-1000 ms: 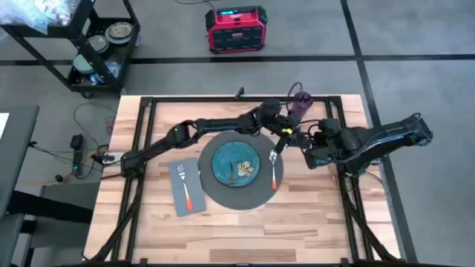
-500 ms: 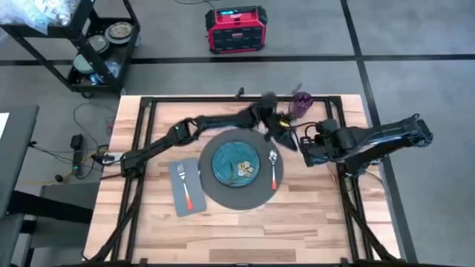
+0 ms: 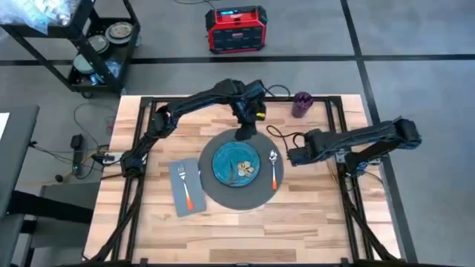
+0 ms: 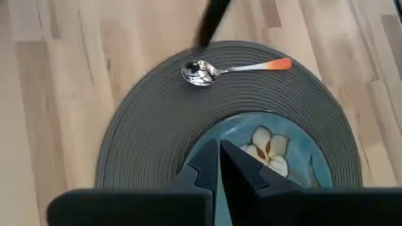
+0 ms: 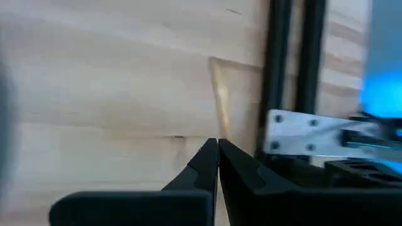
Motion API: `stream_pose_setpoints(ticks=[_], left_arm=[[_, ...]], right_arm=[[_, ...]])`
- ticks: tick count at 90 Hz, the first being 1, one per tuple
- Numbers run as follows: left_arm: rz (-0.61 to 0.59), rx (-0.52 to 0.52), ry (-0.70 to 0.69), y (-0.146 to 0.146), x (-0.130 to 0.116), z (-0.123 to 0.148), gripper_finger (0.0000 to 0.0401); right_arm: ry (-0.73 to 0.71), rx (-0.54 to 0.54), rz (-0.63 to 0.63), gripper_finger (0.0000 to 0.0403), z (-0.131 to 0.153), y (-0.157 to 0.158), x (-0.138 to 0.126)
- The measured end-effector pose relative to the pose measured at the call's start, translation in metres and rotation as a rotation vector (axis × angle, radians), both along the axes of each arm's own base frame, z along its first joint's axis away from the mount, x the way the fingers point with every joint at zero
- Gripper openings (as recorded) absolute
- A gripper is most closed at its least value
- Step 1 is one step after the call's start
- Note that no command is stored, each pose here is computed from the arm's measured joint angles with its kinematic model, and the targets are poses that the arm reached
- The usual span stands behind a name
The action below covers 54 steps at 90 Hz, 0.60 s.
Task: Set table place
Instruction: Put the gold knife on the gray placemat
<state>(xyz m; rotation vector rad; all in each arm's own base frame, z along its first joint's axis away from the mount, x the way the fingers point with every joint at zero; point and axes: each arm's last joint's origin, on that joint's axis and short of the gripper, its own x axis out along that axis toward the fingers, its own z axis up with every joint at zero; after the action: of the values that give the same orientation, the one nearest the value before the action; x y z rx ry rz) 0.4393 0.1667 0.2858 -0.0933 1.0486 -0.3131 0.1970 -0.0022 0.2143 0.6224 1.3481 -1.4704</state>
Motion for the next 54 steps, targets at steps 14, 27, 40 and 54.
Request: stream_pose_setpoints(ticks=[14, 27, 40, 54], left_arm=[[-0.008, -0.005, 0.019, -0.001, -0.002, -0.001, 0.0000], [-0.017, -0.005, 0.016, -0.004, -0.001, 0.000, 0.0000], [-0.011, -0.010, 0.024, -0.003, -0.002, -0.001, 0.0000], [-0.018, -0.010, 0.024, -0.007, 0.000, -0.001, 0.0000]], right_arm=[[0.206, 0.089, -0.030, 0.0000, -0.036, -0.005, 0.009], [0.269, 0.166, -0.093, 0.0000, -0.064, -0.007, 0.011], [0.199, 0.172, -0.181, 0.0000, -0.080, -0.007, 0.009], [0.229, 0.137, -0.246, 0.0001, -0.081, -0.008, 0.000]])
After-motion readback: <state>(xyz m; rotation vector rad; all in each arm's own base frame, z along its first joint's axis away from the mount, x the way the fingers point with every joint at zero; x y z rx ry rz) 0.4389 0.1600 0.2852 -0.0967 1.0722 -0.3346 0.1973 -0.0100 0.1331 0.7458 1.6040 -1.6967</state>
